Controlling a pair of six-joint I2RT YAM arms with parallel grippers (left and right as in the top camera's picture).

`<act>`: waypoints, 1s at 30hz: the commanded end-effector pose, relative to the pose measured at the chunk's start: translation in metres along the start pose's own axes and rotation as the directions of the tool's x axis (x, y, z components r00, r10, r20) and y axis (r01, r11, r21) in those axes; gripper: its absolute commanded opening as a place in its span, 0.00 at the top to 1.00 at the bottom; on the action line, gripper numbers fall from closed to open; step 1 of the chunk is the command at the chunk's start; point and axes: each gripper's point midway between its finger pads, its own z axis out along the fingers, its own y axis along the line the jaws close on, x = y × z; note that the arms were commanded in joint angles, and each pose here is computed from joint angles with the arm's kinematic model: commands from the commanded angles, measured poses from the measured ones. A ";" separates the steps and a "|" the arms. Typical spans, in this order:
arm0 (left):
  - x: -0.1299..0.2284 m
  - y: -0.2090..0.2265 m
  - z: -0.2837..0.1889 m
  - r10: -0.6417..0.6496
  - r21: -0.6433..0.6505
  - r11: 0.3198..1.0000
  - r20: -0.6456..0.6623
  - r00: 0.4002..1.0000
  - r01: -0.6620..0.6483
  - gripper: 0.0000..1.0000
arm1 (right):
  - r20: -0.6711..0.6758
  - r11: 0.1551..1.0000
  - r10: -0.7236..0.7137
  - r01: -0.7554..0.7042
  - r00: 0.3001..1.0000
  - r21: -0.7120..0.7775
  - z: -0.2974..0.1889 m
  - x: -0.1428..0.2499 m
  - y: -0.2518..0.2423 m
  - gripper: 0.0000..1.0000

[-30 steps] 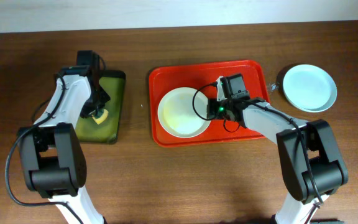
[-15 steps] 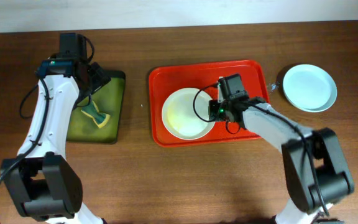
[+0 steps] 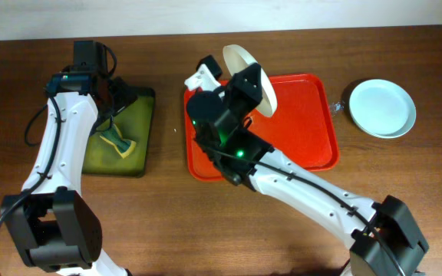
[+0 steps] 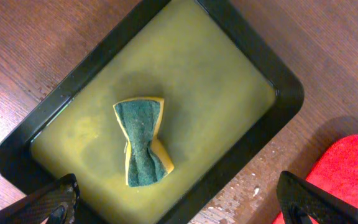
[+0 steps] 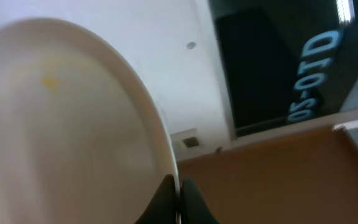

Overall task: Clean dirty plates on tray and stack at the side
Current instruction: 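Lift the cream plate with the right gripper and stack it on the plates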

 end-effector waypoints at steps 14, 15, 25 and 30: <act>0.000 -0.002 -0.001 0.006 0.006 1.000 -0.003 1.000 -0.006 0.01 | -0.162 0.773 0.557 -0.580 0.815 -0.258 0.043 0.069 0.015 0.96; 0.000 -0.002 -0.001 0.006 0.006 1.000 -0.003 1.000 -0.006 0.01 | -0.231 0.633 0.650 -0.684 0.724 -0.363 0.048 0.074 0.011 0.96; 0.001 -0.002 -0.001 0.006 0.007 1.000 -0.003 1.000 -0.006 0.01 | -0.866 -0.035 0.497 -0.999 -0.052 0.040 0.171 0.388 0.073 0.96; 0.001 -0.002 -0.001 0.006 0.007 1.000 -0.003 1.000 -0.006 0.01 | -0.854 -0.045 0.490 -0.983 -0.176 0.177 0.189 0.459 0.101 0.96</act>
